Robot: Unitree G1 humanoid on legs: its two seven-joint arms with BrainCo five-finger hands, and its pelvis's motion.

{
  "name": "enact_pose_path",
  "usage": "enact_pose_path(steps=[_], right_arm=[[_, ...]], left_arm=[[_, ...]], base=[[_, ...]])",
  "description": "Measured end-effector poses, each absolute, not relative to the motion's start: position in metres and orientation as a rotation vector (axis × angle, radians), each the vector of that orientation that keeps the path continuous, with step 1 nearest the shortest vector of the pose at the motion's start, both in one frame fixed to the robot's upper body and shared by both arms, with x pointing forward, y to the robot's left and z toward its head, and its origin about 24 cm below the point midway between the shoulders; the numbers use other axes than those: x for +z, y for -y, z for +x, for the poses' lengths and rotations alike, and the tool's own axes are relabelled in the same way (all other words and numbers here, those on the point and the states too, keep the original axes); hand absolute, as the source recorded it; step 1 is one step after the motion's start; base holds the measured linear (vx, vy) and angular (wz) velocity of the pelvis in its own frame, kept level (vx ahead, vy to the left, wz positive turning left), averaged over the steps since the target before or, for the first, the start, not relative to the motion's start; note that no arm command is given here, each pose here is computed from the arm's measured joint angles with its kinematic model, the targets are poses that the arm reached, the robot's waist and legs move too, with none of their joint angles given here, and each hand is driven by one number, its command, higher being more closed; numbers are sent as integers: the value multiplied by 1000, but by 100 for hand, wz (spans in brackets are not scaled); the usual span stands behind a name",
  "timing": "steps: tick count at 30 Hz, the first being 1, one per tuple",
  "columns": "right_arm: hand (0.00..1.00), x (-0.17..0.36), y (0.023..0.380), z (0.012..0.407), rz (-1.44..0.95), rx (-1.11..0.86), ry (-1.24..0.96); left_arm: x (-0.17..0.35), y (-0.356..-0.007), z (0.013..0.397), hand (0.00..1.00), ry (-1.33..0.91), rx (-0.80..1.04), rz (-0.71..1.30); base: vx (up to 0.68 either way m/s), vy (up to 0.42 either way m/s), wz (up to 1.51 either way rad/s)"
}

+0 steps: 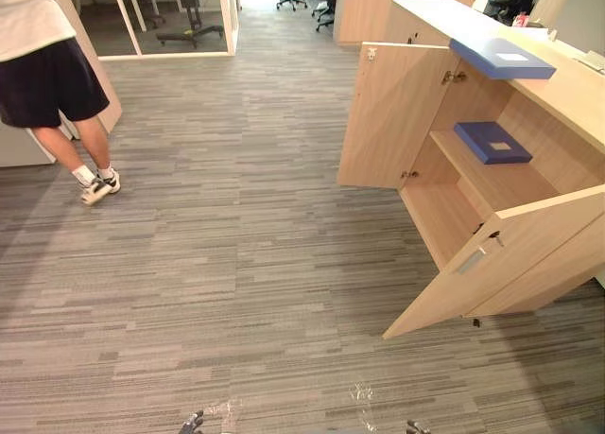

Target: Walk over to the cabinet, pick up the folder, carry it to the office cabinet, place the folder inside the office cabinet, then close the office cabinet door

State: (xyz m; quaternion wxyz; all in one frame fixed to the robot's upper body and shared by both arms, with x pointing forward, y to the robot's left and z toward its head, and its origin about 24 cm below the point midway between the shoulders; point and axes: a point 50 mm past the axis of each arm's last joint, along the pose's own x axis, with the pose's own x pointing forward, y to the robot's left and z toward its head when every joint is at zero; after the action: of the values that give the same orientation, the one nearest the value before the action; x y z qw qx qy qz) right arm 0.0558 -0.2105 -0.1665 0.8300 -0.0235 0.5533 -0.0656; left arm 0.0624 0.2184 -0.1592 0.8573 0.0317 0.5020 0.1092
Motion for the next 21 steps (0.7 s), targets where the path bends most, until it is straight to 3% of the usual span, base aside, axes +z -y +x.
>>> enact_pose_path(steps=[7,21], right_arm=[[0,-167,210,58,-34,-152,-1178],[0,-167,211,58,-30,-158,-1178]], left_arm=[[-159,-217,67,0,-1031,253,-32],[-158,-216,74,0,-1014,183,36]], base=[[34,8,0],[-41,-2,0]])
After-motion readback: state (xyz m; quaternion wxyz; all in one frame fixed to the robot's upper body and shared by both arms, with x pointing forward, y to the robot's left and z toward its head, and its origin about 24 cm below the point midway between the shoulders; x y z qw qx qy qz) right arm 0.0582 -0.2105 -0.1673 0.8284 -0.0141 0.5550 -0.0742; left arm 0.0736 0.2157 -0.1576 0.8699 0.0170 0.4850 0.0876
